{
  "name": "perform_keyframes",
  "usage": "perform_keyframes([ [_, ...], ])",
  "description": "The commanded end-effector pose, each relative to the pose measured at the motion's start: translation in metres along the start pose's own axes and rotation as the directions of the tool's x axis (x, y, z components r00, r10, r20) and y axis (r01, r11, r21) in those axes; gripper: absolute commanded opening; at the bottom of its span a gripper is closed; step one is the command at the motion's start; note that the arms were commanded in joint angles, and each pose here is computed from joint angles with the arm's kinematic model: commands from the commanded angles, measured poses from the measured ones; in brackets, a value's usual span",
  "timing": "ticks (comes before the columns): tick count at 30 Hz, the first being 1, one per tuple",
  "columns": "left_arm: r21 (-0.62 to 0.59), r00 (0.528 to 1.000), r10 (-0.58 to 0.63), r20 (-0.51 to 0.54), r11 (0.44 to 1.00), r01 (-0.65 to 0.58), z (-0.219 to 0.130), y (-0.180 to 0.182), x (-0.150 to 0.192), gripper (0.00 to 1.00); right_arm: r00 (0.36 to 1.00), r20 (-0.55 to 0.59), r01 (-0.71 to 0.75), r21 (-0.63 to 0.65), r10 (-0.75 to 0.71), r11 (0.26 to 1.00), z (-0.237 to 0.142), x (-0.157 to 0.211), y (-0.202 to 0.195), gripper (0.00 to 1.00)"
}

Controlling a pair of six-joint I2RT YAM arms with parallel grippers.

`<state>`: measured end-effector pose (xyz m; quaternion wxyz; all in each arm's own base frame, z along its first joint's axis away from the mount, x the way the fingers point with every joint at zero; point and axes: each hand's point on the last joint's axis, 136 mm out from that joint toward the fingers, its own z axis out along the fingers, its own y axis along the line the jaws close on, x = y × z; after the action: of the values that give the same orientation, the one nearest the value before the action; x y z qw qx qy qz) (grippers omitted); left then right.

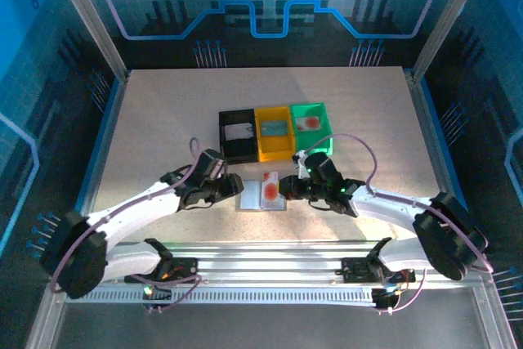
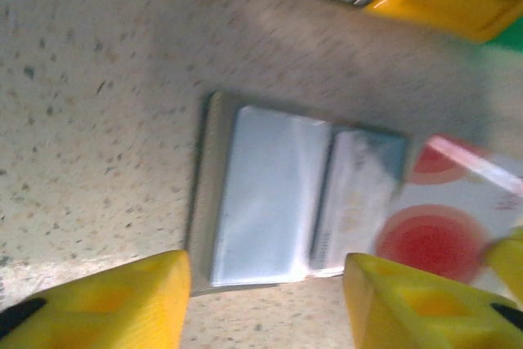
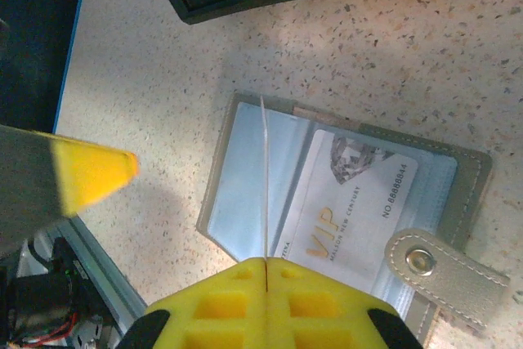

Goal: Take the credit cards out of the card holder

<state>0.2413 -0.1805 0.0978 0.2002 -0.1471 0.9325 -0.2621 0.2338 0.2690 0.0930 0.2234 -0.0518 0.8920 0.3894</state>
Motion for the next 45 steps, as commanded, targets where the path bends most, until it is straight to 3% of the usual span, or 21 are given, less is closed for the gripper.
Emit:
perform_keyframes([
  [1,0.09,0.997,0.08,0.007,0.993,-0.08,-0.018,-0.013,-0.003,0.6,0.999,-0.035,0.035,-0.043,-0.037,0.998,-0.007,0.002,0.008,0.0],
  [7,0.238,0.981,0.177,-0.075,0.959,-0.155,-0.021,-0.038,0.007,0.62,0.996,-0.058,0.065,-0.142,-0.074,0.988,-0.012,0.005,0.028,0.0],
  [19,0.491,0.964,0.251,-0.086,0.853,-0.178,-0.026,-0.082,0.017,0.6,0.987,-0.095,0.096,-0.313,-0.132,0.945,-0.02,0.013,0.06,0.0],
  [28,0.481,0.939,0.308,-0.153,0.853,-0.202,-0.02,-0.076,0.029,0.58,0.978,-0.109,0.119,-0.417,-0.179,0.901,-0.028,0.019,0.077,0.0],
  [35,0.555,0.932,0.328,-0.157,0.81,-0.191,-0.026,-0.088,0.033,0.55,0.97,-0.135,0.121,-0.441,-0.2,0.889,-0.027,0.024,0.08,0.0],
  [45,0.636,0.923,0.34,-0.181,0.756,-0.154,-0.031,-0.098,0.043,0.45,0.967,-0.143,0.123,-0.467,-0.212,0.876,-0.029,0.026,0.083,0.0],
])
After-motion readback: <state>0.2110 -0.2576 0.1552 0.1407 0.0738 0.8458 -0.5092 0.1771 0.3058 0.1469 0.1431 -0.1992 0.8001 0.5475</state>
